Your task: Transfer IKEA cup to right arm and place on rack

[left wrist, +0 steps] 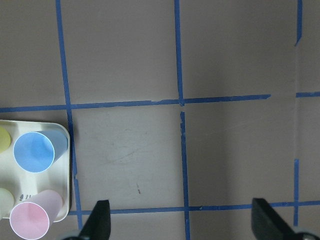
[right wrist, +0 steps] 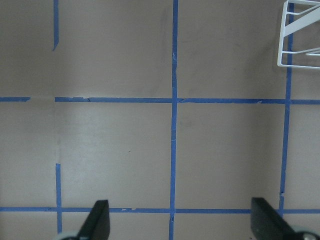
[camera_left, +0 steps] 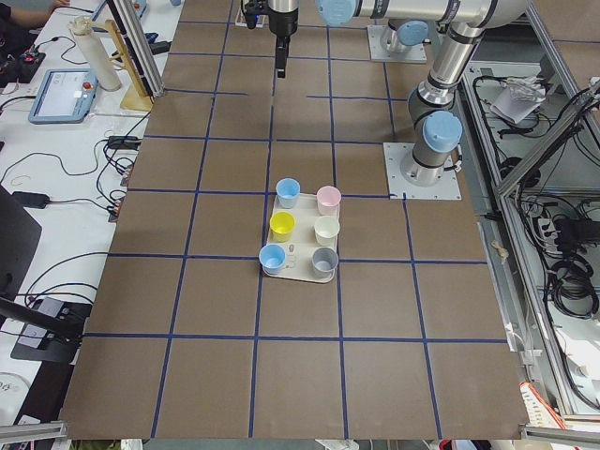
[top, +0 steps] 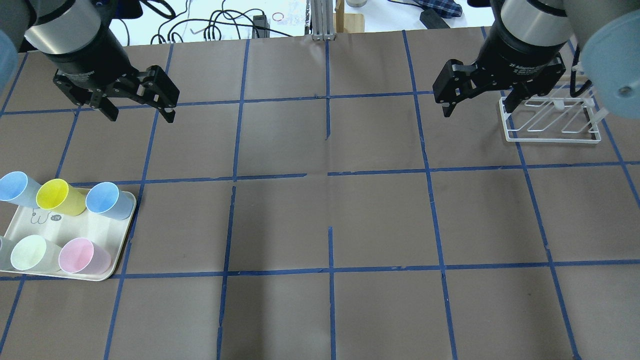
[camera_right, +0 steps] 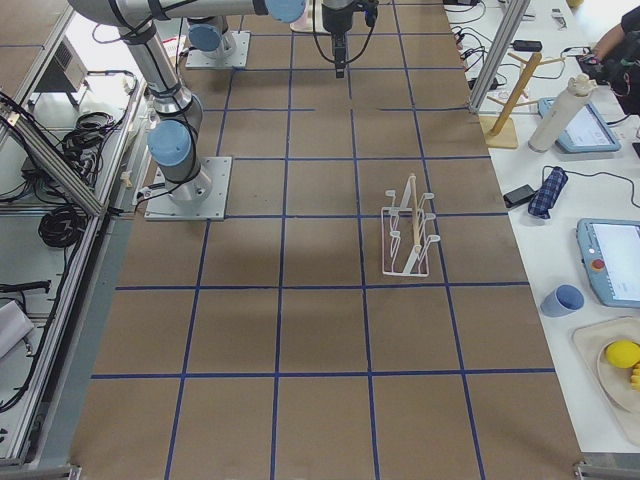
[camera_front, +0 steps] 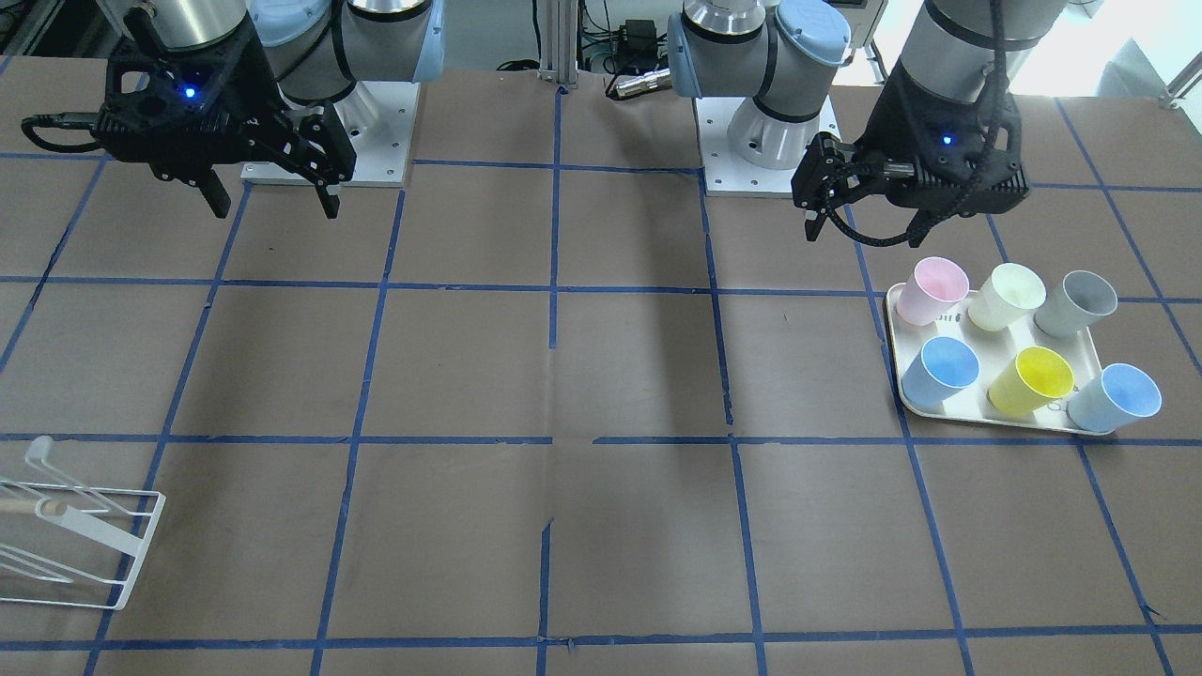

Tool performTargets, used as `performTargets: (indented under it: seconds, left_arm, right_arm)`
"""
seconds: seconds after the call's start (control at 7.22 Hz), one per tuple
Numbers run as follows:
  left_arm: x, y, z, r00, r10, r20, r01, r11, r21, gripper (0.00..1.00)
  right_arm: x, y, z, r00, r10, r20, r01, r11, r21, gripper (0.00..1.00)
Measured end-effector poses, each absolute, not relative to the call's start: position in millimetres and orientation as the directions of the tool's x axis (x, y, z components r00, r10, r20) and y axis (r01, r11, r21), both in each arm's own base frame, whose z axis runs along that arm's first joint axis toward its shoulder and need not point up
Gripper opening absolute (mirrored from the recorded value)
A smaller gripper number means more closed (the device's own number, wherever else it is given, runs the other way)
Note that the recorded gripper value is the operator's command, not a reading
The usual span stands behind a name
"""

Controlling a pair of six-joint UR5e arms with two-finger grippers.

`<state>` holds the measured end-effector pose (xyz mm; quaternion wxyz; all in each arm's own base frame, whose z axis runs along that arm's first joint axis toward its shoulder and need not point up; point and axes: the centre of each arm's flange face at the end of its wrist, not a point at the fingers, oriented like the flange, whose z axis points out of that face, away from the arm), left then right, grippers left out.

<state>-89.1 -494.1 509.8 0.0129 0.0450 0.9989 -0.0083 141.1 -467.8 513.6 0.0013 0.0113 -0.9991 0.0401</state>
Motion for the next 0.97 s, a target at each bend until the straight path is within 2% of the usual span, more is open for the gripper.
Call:
performTargets:
  seconds: [0.42, 0.97]
  left_arm:
    - [2.5, -497.1, 501.1, -0.980, 0.200, -0.016, 0.200, 0.979, 0.026, 1.00]
    - [209.1, -491.0, 438.3, -0.953, 0.302, 0.034, 0.304, 0.952, 0.039, 1.00]
  right_arm:
    - [141.1, -467.6, 513.8, -1.000, -0.023, 0.003, -0.023, 0.997, -0.080, 1.00]
    - [141.1, -467.5, 513.4, -1.000, -0.023, 0.004, -0.023, 0.997, -0.078, 1.00]
